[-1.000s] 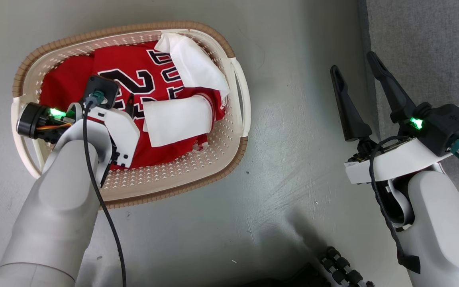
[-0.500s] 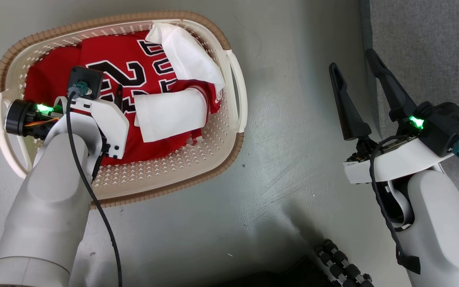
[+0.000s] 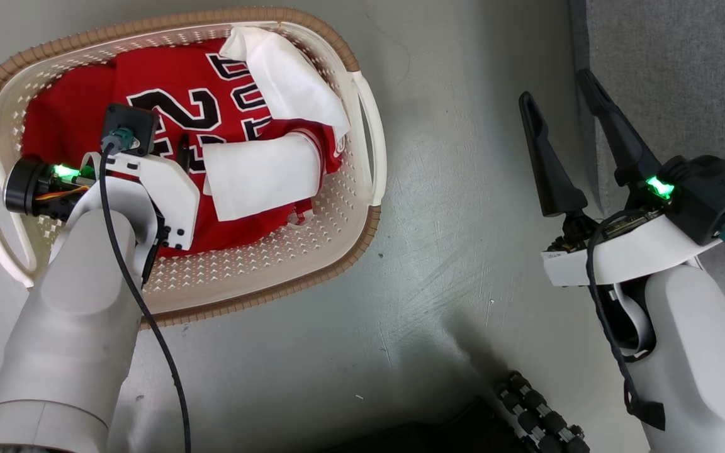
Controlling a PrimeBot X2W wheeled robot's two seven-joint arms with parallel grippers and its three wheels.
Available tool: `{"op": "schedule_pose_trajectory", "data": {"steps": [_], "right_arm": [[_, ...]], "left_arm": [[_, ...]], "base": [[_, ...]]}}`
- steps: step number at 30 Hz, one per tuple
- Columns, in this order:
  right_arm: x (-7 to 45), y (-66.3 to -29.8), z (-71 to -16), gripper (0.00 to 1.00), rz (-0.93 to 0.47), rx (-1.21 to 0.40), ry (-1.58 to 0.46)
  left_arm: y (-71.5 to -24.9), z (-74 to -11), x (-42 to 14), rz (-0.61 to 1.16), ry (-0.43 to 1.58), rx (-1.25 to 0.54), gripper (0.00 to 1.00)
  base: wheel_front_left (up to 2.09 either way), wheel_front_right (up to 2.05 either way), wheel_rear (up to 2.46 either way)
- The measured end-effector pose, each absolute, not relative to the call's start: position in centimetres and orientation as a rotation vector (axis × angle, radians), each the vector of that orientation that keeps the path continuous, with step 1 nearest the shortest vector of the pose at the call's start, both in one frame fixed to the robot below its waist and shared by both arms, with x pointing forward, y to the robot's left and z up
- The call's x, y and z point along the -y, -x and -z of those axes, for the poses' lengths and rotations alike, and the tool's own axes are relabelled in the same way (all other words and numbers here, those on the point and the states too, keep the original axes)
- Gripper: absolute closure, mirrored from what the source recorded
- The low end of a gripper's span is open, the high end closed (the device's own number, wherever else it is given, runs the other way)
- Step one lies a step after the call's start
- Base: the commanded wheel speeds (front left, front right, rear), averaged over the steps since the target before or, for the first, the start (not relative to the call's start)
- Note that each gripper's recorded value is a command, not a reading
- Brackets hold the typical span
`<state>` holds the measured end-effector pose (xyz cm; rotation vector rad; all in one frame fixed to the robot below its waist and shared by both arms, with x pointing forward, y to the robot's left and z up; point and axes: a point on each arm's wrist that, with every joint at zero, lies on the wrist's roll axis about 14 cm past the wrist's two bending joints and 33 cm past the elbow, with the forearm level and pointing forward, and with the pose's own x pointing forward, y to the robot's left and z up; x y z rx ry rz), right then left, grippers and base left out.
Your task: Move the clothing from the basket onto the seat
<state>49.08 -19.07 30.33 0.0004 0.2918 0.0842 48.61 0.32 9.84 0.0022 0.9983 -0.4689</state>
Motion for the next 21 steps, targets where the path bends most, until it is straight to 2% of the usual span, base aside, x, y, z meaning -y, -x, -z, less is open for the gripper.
{"op": "schedule_pose_trajectory", "data": {"steps": [3,6,7,8,9,10,11,12,21], "right_arm": [[19.1,-49.4,-30.6,0.00,-0.082,-0.279,-0.006],[19.2,-49.3,-30.5,0.00,-0.081,-0.282,-0.004],[19.3,-49.3,-30.4,0.00,-0.080,-0.283,-0.003],[19.3,-49.3,-30.4,0.00,-0.079,-0.285,-0.002],[19.4,-49.2,-30.4,0.00,-0.077,-0.285,-0.004],[19.4,-49.2,-30.3,0.00,-0.074,-0.286,-0.007],[19.5,-49.2,-30.3,0.00,-0.073,-0.286,-0.006],[19.5,-49.2,-30.3,0.00,-0.072,-0.287,-0.006],[19.9,-49.3,-30.5,0.00,-0.059,-0.282,-0.006]], "left_arm": [[-48.3,-9.6,-0.1,0.476,-0.001,-1.001,0.00],[-48.0,-9.3,0.1,0.486,-0.004,-1.008,0.45],[-47.9,-9.2,0.2,0.489,-0.004,-1.009,0.53],[-47.8,-9.1,0.3,0.492,-0.003,-1.007,0.56],[-47.8,-9.1,0.4,0.497,-0.002,-1.005,0.65],[-47.7,-9.1,0.5,0.499,-0.001,-1.005,0.82],[-47.6,-9.0,0.7,0.503,0.001,-1.005,0.93],[-47.6,-9.0,0.8,0.507,0.003,-1.002,1.00],[-48.7,-9.6,1.3,0.517,0.017,-0.947,1.00]], "base": [[0.00,0.00,0.00],[0.00,0.00,0.00],[0.00,0.00,0.00],[0.00,0.00,0.00],[0.00,0.00,0.00],[0.00,0.00,0.00],[0.00,0.00,0.00],[0.00,0.00,0.00],[0.00,0.00,0.00]]}}
